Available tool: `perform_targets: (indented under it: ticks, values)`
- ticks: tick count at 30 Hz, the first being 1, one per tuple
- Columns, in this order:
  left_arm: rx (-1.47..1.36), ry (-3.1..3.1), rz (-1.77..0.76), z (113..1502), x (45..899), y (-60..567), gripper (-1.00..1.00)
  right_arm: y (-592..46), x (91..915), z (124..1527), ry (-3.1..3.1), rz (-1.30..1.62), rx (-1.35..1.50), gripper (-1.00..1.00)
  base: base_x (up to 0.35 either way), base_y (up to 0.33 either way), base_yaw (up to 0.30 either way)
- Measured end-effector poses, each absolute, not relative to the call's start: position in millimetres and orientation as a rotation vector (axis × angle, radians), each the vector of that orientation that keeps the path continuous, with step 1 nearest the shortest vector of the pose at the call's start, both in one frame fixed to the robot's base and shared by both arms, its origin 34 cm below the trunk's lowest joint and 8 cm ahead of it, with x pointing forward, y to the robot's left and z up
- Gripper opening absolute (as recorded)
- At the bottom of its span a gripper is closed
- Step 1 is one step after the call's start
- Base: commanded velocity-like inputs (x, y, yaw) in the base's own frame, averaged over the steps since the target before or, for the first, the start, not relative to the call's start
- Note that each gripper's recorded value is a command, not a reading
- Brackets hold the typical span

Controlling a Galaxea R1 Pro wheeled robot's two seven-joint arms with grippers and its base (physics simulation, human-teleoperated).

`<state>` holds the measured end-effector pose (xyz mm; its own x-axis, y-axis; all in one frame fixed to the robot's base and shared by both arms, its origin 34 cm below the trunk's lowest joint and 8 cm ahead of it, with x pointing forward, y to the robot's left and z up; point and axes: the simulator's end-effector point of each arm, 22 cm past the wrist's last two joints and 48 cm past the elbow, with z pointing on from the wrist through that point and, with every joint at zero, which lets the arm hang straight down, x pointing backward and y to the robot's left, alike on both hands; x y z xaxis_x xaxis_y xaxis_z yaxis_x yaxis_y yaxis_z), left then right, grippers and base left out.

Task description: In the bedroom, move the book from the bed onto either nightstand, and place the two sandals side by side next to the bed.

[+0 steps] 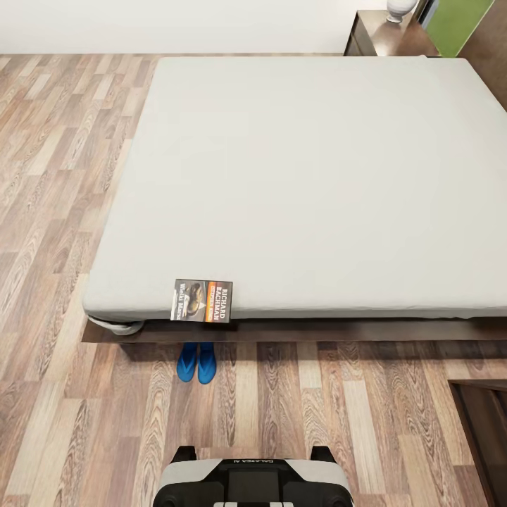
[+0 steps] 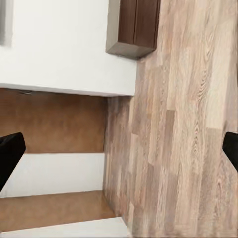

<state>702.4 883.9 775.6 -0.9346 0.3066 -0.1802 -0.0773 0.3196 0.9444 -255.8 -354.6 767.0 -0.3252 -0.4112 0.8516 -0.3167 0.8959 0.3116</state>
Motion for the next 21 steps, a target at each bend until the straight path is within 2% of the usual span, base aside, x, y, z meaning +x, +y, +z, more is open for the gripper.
perform_targets:
  ticks: [2,11,21]
  values:
    - [0.265,2.302,1.66,760.6,676.1,886.1,1.0,-355.6,-254.3,764.3,-1.948,-0.104,0.534,1.0,0.0,0.0,0.0]
    - [0.617,2.66,1.666,680.9,413.9,880.2,1.0,-363.2,-236.5,735.7,-2.037,-0.087,0.546,1.0,0.0,0.0,0.0]
    - [0.694,2.962,1.436,617.5,230.5,790.2,1.0,-357.9,-194.5,679.3,-2.184,-0.059,0.566,1.0,0.0,0.0,0.0]
